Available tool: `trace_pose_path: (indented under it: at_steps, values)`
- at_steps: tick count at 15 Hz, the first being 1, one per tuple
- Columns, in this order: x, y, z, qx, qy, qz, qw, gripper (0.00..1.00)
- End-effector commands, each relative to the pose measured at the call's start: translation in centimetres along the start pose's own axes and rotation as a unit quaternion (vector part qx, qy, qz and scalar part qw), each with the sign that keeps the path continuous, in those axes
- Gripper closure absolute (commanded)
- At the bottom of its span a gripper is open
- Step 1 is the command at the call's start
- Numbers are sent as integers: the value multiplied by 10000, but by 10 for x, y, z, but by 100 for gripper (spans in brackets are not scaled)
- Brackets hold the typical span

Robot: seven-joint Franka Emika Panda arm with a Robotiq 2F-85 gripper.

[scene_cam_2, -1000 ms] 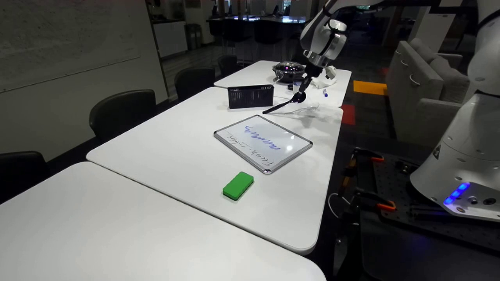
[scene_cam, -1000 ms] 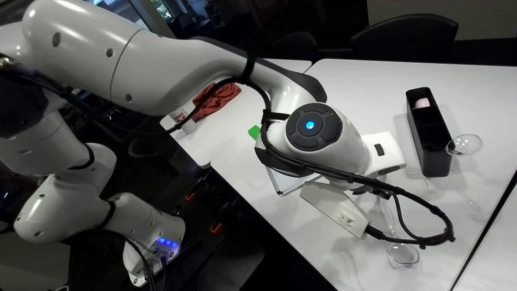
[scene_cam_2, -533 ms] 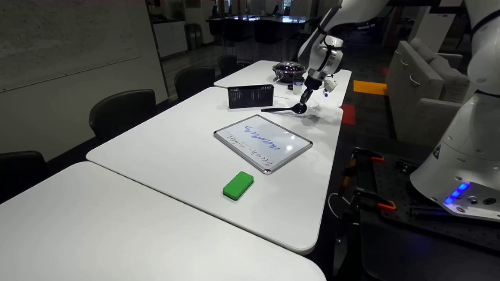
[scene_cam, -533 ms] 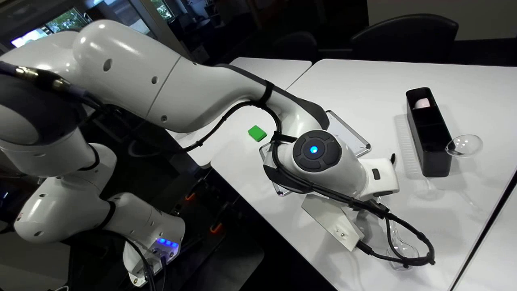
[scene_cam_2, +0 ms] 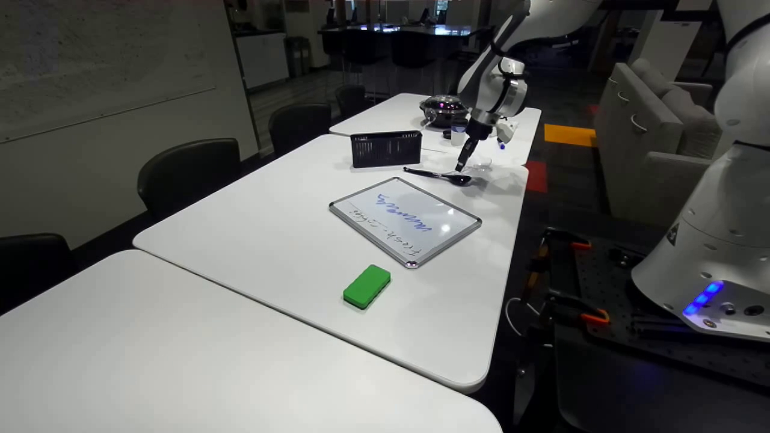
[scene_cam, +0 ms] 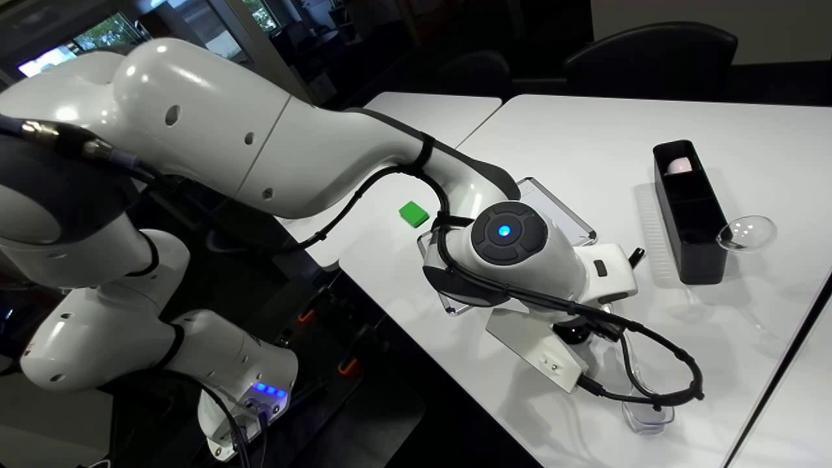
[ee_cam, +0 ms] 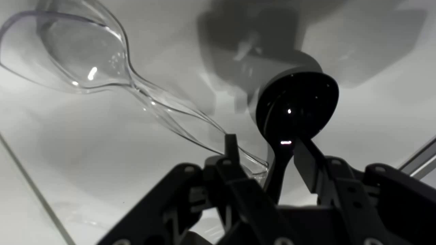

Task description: Take the black spoon out of the rack and put it on the table

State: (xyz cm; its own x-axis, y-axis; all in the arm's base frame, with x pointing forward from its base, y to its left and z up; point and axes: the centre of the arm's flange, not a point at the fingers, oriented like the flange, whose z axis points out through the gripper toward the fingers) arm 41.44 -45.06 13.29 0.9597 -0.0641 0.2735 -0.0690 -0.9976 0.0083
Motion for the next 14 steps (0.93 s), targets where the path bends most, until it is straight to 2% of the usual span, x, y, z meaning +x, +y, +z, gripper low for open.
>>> trace_pose_path:
  at_steps: [1, 3, 4, 9, 11, 14]
  values:
    - [2, -18, -64, 66, 353, -256, 9990, 21]
    - [10, -24, -96, 193, 484, -449, 9976, 5]
    - [13, -26, -110, 192, 480, -512, 9974, 1]
    - [28, -41, -179, 767, 270, -1051, 9911, 0]
    - [32, -43, -197, 783, 226, -1094, 9907, 0]
    - [39, -45, -215, 510, 230, -952, 9939, 0]
